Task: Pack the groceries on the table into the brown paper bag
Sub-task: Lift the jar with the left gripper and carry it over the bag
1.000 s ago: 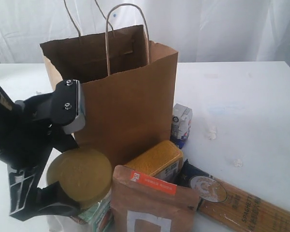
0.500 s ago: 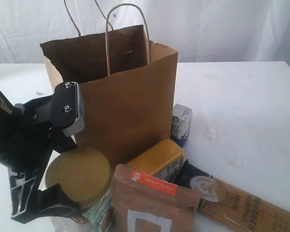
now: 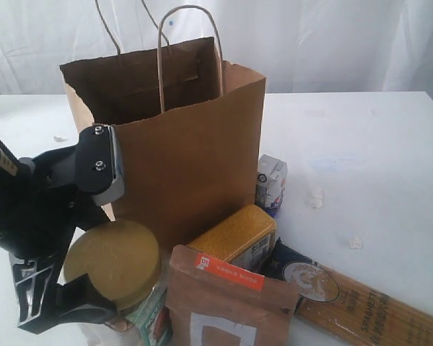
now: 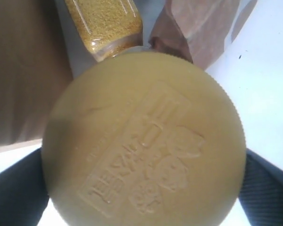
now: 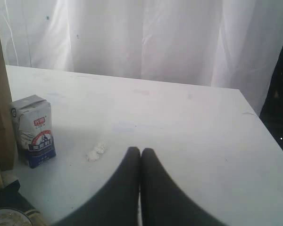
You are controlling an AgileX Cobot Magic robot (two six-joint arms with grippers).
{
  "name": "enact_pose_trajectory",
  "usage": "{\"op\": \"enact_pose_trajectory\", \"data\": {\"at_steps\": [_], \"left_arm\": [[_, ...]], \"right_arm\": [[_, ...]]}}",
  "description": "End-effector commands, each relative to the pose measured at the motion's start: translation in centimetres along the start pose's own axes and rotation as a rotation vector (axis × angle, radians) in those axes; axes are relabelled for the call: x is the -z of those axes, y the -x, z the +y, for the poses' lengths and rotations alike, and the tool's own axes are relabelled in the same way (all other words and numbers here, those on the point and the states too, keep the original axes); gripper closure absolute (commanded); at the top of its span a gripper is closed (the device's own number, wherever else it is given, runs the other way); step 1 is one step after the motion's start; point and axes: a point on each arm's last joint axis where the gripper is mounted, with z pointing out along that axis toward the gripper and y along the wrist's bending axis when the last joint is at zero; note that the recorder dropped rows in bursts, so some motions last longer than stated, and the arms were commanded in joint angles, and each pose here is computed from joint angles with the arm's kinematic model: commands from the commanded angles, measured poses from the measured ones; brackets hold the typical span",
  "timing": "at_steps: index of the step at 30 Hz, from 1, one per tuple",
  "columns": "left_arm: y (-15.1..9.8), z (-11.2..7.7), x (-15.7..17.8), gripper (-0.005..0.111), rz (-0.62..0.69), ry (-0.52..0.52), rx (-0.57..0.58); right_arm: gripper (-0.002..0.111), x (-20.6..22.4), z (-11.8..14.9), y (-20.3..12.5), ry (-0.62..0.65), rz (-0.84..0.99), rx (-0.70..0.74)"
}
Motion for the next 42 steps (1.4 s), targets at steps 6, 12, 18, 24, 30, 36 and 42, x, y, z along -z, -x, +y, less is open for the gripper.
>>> {"op": "enact_pose_trajectory", "data": {"at_steps": [6, 12, 18, 24, 30, 36, 42], "left_arm": [[-1.7, 0.7, -0.2, 0.107, 0.167, 0.098, 0.069], [-3.0, 0.7, 0.6, 0.107, 0.308, 0.133, 0.122], [-3.4, 1.0, 4.0, 0.107, 0.352, 0.306, 0.251], [-1.9, 1.1, 9.5, 0.107, 0.278, 0.44, 0.303], [-0.5, 1.0, 14.2, 0.107, 0.223, 0.52, 0.349], [0.9, 1.2, 18.1, 0.107, 0.095, 0.637, 0.406], [4.3, 1.4, 22.5, 0.107, -0.345, 0.723, 0.493]], "right_arm": [[0.108, 0.0, 0.0, 0.0, -0.004, -0.004, 0.003], [0.108, 0.0, 0.0, 0.0, -0.004, -0.004, 0.003], [0.108, 0.0, 0.0, 0.0, -0.004, -0.004, 0.003], [0.108, 0.0, 0.0, 0.0, -0.004, -0.004, 0.003], [0.108, 0.0, 0.0, 0.0, -0.004, -0.004, 0.003], [0.108, 0.0, 0.0, 0.0, -0.004, -0.004, 0.003], [0.108, 0.0, 0.0, 0.0, -0.004, -0.004, 0.003]]}}
